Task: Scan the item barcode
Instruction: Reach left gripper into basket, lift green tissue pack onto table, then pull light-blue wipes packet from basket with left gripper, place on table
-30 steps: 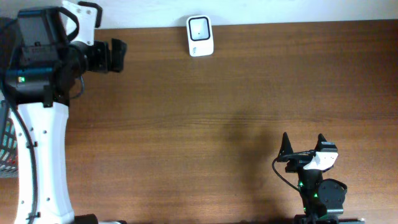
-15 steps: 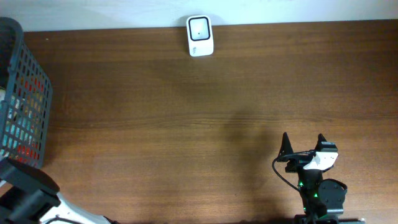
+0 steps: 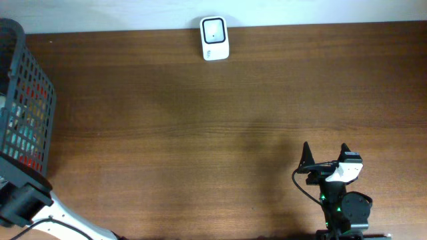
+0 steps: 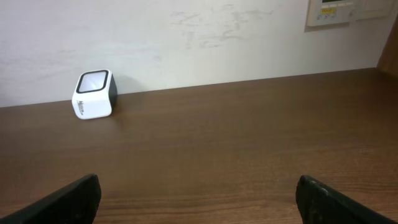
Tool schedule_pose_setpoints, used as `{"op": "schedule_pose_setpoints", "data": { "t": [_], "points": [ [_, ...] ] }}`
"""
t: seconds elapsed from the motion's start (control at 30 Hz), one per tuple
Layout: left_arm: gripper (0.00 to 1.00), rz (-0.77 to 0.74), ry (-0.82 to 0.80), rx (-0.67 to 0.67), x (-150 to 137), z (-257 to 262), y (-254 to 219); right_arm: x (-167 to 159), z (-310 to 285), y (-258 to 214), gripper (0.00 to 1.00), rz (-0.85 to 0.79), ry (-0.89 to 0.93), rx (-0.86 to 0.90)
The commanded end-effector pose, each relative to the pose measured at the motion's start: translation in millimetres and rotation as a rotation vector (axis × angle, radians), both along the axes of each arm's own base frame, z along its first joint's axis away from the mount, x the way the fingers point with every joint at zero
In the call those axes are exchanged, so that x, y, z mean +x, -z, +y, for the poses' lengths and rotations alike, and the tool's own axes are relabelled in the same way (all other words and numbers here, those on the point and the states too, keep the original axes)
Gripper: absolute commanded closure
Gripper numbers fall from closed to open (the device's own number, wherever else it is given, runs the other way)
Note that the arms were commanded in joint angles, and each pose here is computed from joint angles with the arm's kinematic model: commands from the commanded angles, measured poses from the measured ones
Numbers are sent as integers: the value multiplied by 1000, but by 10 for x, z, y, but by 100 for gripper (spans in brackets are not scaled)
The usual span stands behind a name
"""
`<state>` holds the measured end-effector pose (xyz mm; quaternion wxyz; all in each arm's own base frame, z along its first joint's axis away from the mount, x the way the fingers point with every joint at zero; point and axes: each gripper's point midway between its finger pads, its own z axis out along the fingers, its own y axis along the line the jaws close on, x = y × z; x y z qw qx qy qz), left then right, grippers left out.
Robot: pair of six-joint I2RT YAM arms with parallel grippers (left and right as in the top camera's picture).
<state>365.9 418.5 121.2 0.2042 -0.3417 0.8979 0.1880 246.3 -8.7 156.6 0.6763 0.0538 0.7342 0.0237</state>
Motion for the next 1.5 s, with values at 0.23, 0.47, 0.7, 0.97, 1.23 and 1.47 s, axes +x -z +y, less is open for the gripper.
{"op": "schedule_pose_setpoints", "data": {
  "t": [0.23, 0.47, 0.7, 0.97, 1.23, 1.47],
  "points": [
    [100, -268, -6, 18, 211, -114, -1210, 0, 4, 32, 1, 4, -2, 4],
    [100, -500, 460, -11, 354, -2616, -2967, 0, 4, 32, 2, 4, -2, 4],
    [100, 20, 763, -446, 501, -5160, -725, 0, 4, 32, 1, 4, -2, 4],
    [100, -28, 823, -507, 267, -6085, 559, 0, 4, 32, 1, 4, -2, 4],
    [18, -245, 848, -229, 1012, -4928, -1262, 0, 4, 32, 1, 4, -2, 4],
    [8, -446, -58, -134, 80, -1485, -2109, 0, 4, 32, 1, 4, -2, 4]
  ]
}}
